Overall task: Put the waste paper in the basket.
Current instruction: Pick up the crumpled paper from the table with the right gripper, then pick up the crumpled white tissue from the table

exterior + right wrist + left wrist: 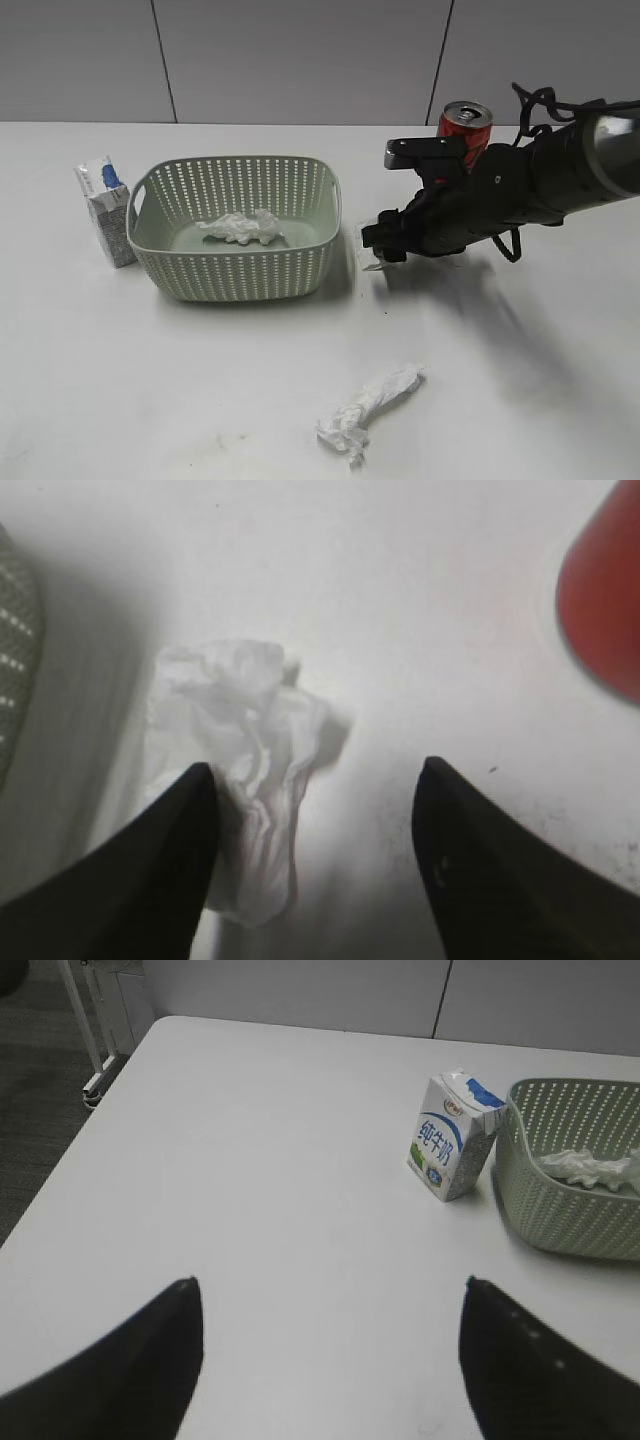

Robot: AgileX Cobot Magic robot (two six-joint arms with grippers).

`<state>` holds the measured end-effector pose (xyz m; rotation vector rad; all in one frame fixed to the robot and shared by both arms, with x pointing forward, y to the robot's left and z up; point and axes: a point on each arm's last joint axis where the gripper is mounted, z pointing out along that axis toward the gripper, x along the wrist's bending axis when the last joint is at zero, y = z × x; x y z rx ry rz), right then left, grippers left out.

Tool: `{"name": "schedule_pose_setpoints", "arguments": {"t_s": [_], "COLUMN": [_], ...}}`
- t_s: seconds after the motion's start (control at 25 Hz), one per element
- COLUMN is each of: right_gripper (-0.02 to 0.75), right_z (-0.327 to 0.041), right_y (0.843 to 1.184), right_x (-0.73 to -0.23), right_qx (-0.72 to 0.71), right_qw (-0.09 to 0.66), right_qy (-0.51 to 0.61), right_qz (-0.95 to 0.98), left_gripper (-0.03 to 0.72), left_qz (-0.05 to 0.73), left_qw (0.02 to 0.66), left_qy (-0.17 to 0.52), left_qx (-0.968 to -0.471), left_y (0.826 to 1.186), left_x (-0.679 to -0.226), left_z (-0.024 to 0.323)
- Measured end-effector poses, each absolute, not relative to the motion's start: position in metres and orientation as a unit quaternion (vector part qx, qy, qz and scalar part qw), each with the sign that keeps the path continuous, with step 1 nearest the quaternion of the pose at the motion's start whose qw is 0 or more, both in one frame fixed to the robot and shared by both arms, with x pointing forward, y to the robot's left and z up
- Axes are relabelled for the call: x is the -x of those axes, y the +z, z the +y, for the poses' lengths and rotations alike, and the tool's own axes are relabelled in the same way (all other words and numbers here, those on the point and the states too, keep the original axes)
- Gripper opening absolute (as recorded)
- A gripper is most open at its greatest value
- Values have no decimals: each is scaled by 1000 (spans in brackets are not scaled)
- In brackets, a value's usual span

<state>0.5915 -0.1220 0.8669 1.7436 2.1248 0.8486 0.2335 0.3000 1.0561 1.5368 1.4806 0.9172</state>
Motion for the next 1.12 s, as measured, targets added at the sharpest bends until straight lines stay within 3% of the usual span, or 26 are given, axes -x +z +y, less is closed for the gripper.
{"name": "schedule_pose_setpoints", "arguments": {"t_s": [0.28, 0.4, 0.56, 0.8, 1.0, 1.12], "right_gripper": [469, 515, 566, 567, 458, 280], "right_z": [-113, -105, -100, -100, -100, -100], "right_y": [891, 896, 888, 867, 866, 865], "right_x": [-590, -588, -585, -584, -584, -583], "right_qx": [-553, -536, -525, -508, -504, -504], "right_qw": [146, 149, 143, 139, 143, 138], "right_qy": [307, 313, 302, 276, 276, 271], "right_qz": [760, 769, 783, 804, 806, 809], "left_gripper": [591, 591, 591, 591, 591, 591], "left_qz": [585, 585, 585, 585, 585, 585], "left_qw": [398, 398, 398, 398, 398, 398], "left_qy": [362, 362, 362, 362, 362, 362], "left_qx": [-607, -607, -607, -607, -607, -607], "left_y": [1056, 1056, 1056, 1056, 1056, 1056], "left_x": [-234, -234, -234, -234, -234, -234], "left_z": [300, 300, 300, 300, 300, 300]}}
